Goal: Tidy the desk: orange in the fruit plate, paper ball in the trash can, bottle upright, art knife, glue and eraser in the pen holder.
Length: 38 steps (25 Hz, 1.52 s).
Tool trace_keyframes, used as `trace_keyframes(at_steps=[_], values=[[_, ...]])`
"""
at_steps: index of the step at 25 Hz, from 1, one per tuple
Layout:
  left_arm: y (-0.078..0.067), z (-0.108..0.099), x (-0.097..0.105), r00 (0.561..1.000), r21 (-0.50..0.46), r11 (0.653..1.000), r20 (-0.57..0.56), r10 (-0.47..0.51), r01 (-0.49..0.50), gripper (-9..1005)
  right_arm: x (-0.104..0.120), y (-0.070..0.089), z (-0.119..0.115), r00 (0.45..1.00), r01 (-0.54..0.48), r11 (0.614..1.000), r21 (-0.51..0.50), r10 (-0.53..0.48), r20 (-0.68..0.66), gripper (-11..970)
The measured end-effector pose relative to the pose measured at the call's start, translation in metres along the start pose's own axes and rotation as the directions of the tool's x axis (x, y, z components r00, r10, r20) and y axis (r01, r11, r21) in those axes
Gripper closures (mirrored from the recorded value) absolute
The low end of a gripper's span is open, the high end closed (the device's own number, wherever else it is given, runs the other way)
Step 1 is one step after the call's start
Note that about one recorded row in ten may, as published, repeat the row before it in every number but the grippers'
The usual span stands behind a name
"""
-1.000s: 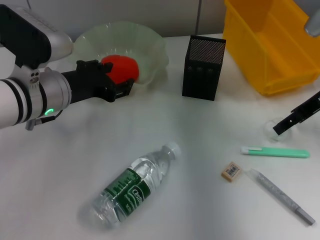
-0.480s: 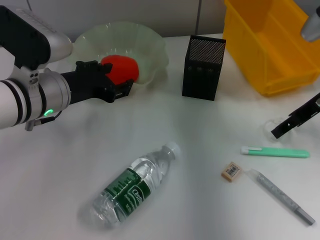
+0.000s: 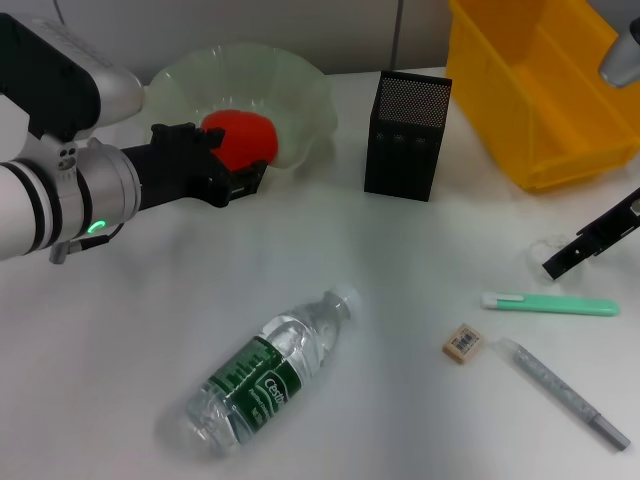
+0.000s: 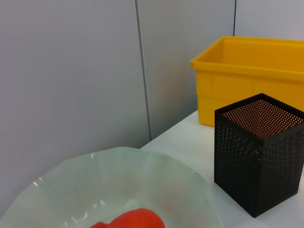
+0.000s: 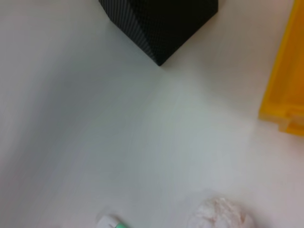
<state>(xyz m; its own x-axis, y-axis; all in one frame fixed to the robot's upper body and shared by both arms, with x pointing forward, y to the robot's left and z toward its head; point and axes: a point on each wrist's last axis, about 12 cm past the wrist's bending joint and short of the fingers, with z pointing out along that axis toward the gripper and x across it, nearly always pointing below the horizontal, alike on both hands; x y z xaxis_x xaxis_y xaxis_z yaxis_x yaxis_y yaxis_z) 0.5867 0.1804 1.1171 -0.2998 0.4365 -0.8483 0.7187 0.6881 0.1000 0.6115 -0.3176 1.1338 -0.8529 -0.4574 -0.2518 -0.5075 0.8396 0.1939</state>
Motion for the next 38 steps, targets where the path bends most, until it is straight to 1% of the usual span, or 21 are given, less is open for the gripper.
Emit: trace_keyframes(at_steps=[12, 20, 26, 30, 32, 33, 38], values=[[-0.006, 0.001, 0.003, 1.0, 0.016, 1.0, -0.008, 0.007, -0.007, 341, 0.0, -0.001, 0.0, 1.0, 0.01, 1.0, 0.006, -0.01, 0.009, 355], [-0.006, 0.001, 0.003, 1.0, 0.014, 1.0, -0.007, 0.006, -0.005, 341, 0.002, -0.003, 0.001, 1.0, 0.003, 1.0, 0.011, -0.004, 0.019, 591], [-0.006, 0.001, 0.003, 1.0, 0.014, 1.0, -0.007, 0.005, -0.005, 340, 0.003, -0.002, 0.003, 1.0, 0.004, 1.0, 0.015, -0.004, 0.028, 679], [-0.006, 0.001, 0.004, 1.0, 0.014, 1.0, -0.01, 0.004, -0.004, 340, 0.002, 0.0, 0.004, 0.999, 0.015, 1.0, 0.016, -0.015, 0.033, 702], [-0.005, 0.001, 0.004, 1.0, 0.013, 1.0, -0.01, 0.003, -0.003, 340, 0.002, 0.006, 0.001, 0.999, 0.031, 0.999, 0.019, -0.031, 0.044, 713], [-0.005, 0.001, 0.004, 1.0, 0.013, 1.0, -0.01, 0.003, -0.003, 340, 0.002, 0.006, 0.001, 0.999, 0.031, 0.999, 0.019, -0.031, 0.044, 714], [-0.005, 0.001, 0.004, 1.0, 0.011, 1.0, -0.009, 0.002, -0.002, 340, 0.0, 0.022, -0.014, 0.994, 0.065, 0.998, 0.024, -0.067, 0.088, 719]])
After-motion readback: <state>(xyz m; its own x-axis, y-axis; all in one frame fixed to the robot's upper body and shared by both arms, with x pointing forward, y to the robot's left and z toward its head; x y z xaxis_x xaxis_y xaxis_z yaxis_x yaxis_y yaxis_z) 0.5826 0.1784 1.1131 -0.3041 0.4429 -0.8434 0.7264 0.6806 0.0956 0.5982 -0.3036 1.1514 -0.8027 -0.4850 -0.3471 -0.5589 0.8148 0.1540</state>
